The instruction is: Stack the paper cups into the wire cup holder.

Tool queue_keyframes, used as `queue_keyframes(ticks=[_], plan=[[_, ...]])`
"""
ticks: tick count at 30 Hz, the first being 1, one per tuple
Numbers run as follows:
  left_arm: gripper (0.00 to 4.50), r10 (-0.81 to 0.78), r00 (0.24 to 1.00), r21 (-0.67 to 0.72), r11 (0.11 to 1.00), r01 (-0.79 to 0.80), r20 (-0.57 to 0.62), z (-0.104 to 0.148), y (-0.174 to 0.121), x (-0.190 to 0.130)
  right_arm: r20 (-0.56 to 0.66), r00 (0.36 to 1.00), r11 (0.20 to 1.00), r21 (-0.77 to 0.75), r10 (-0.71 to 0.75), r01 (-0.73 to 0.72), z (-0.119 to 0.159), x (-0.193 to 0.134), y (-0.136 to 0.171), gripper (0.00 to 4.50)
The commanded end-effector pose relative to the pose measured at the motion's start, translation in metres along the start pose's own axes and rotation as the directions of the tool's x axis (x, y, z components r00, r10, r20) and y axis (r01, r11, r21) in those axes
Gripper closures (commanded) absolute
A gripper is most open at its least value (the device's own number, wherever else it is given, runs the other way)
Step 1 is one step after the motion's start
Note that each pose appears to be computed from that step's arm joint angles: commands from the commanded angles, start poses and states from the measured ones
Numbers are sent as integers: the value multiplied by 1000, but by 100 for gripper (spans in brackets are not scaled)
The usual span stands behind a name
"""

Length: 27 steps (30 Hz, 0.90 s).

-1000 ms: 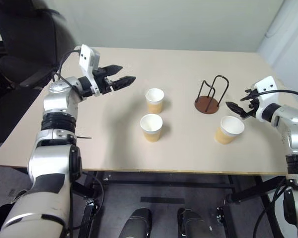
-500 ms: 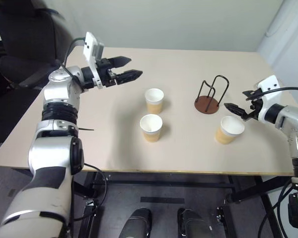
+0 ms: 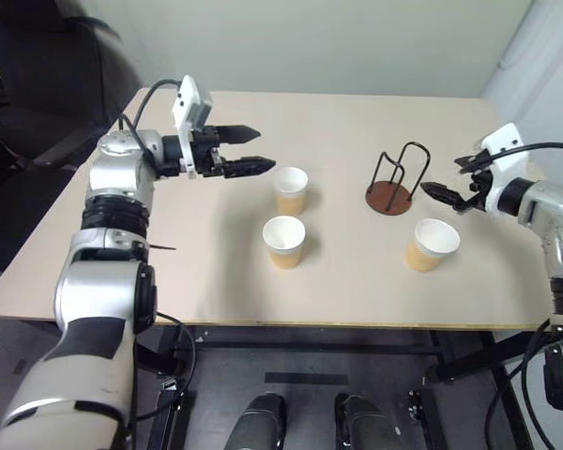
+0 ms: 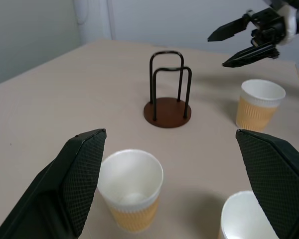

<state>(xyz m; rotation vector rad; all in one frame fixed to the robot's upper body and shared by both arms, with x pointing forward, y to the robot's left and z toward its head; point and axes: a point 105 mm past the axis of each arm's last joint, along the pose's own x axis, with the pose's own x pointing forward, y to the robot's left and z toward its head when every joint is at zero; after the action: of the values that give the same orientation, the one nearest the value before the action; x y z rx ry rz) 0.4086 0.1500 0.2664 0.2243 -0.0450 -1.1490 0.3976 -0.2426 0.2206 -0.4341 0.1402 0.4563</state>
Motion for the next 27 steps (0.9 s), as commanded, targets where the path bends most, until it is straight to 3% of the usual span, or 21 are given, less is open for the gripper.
queue_keyframes(ticks=[1,15,27], plan=[[4,12,999,59,998,-14,30,15,1,-5,38,999,998,-63,-14,16,15,3,-4,0],[4,25,999,72,997,-28,42,21,2,-4,57,996,994,-88,68,-63,24,25,17,0],[4,29,998,74,997,-33,53,24,2,-4,34,999,992,-126,16,-12,20,43,10,0]])
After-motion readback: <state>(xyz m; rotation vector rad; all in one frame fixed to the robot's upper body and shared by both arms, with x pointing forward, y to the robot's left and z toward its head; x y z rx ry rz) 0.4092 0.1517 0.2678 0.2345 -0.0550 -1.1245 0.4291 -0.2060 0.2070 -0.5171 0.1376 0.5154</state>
